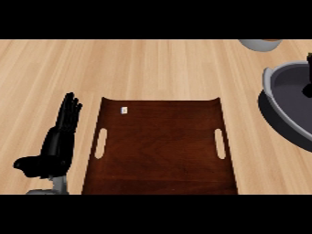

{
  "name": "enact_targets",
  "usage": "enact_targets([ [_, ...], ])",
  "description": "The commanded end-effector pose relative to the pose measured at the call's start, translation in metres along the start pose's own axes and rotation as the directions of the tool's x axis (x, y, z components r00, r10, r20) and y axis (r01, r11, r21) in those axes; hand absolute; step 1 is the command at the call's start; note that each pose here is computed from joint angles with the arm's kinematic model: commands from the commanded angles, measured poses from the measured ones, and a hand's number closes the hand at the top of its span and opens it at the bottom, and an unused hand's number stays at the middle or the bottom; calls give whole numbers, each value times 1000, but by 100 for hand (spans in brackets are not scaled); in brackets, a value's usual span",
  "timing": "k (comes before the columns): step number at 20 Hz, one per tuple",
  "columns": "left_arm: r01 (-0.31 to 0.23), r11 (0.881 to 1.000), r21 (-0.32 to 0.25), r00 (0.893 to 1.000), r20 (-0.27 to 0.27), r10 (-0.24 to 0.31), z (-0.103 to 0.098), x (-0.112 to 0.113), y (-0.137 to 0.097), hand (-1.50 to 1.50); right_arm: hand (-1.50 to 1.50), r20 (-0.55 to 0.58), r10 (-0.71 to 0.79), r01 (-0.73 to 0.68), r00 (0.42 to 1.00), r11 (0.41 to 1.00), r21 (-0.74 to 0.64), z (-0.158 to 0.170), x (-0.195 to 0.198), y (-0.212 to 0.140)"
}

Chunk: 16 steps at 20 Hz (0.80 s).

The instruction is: Pick the eggplant from the tray and place it in the pot

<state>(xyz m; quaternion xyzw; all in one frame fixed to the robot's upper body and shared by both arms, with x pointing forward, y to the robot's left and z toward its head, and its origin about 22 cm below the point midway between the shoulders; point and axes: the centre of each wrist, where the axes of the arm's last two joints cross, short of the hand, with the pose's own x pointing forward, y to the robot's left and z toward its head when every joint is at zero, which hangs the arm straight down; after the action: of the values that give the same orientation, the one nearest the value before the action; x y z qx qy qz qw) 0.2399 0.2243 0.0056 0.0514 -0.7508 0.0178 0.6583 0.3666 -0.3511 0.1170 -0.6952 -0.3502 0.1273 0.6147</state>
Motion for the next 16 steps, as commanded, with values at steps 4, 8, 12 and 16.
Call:
enact_targets([
  [4, -13, 1000, -16, 1000, -6, 12, -11, -6, -10, 0, 150, -90, 16, -3, 996, 991, 135, -23, -55, 31],
  [8, -11, 1000, -13, 1000, 1, 11, -9, -3, 2, 0, 150, -235, 108, -38, 966, 958, 283, -27, -79, 54],
  [12, -18, 999, -28, 1000, -5, 18, -5, -3, -11, 0, -150, -235, 17, 64, 972, 941, 333, -18, -110, 77],
  [16, -8, 1000, -21, 1000, 1, 8, 2, 4, 11, 0, -150, -171, -262, 291, 950, 940, 177, -19, -105, 67],
])
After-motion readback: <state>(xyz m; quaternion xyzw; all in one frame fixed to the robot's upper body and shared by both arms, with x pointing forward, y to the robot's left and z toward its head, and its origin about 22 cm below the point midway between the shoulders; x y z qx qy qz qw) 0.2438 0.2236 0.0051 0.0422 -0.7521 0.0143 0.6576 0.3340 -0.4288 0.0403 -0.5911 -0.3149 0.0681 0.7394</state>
